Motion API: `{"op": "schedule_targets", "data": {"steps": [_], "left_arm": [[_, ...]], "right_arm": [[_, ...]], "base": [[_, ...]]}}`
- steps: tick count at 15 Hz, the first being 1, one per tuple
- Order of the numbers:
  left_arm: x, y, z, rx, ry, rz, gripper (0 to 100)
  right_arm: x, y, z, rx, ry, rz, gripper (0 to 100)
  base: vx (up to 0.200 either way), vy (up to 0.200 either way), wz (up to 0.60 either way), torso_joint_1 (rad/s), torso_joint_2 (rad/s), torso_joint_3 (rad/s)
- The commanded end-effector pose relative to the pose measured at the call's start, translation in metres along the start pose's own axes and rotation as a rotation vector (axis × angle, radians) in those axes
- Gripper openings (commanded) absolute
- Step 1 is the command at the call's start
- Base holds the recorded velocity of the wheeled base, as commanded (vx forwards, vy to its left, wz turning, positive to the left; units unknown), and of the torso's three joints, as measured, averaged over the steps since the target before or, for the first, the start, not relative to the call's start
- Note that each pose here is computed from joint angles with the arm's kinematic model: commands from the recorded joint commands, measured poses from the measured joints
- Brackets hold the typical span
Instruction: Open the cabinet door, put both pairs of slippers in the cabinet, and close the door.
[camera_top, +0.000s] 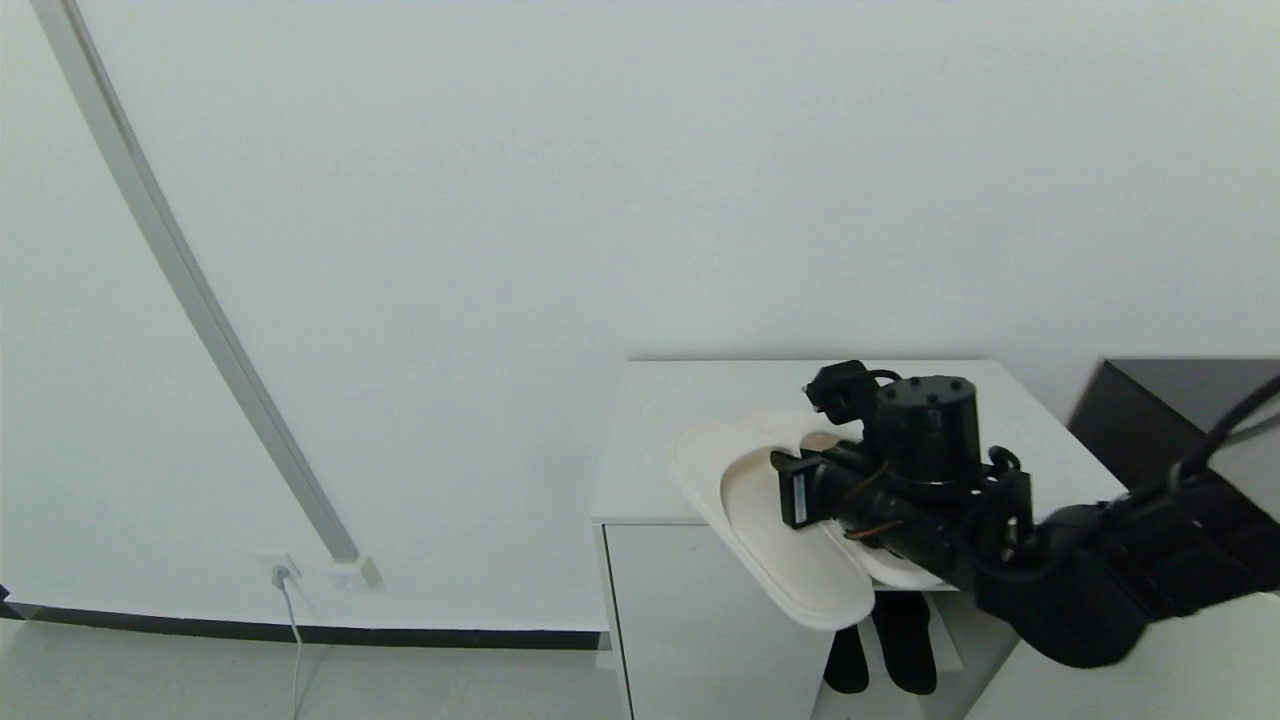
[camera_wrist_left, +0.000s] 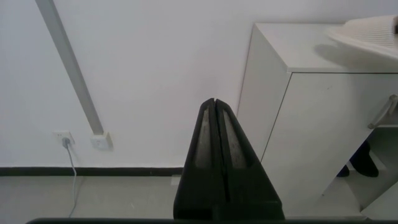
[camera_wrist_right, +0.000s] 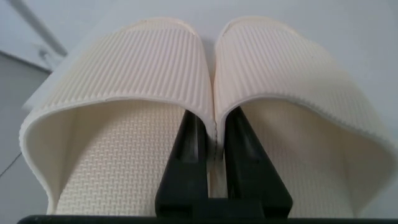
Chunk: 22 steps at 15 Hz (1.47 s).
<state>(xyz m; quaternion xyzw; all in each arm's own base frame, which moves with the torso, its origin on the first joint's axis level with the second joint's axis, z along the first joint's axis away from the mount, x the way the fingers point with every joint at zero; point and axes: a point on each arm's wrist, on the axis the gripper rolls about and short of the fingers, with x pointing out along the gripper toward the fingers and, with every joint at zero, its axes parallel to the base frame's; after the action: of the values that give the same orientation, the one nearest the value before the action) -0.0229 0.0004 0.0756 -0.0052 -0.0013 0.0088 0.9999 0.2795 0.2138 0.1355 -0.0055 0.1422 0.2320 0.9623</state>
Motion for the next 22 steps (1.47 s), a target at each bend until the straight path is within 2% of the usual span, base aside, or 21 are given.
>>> {"op": "schedule_targets", "data": {"steps": [1,3,7,20,22], "left_arm": [[0.000,0.000,0.000,0.000,0.001,0.001,0],[0.000,0.000,0.000,0.001,0.001,-0.001,0],[0.000,0.000,0.000,0.000,0.001,-0.002,0],[0.000,0.000,0.000,-0.002,0.001,0.001,0],[0.000,0.000,0.000,-0.003,0.001,-0.001,0]], "right_arm": [[-0.066,0.005,0.009,-0.003,-0.048,0.102,0],[-0.087,0.013,0.001,-0.019,-0.028,0.147,0],[-0.089,0.023,-0.003,-0.029,-0.015,0.178,0],[-0.084,0.024,-0.007,-0.030,0.000,0.176,0],[-0.085,0.024,-0.007,-0.028,-0.002,0.176,0]], "base": [[0.000,0.000,0.00,0.000,0.00,0.000],[0.000,0.000,0.00,0.000,0.00,0.000],[0.000,0.000,0.00,0.000,0.00,0.000],[0.000,0.000,0.00,0.000,0.00,0.000],[-0.200,0.000,0.00,0.005,0.00,0.000]]}}
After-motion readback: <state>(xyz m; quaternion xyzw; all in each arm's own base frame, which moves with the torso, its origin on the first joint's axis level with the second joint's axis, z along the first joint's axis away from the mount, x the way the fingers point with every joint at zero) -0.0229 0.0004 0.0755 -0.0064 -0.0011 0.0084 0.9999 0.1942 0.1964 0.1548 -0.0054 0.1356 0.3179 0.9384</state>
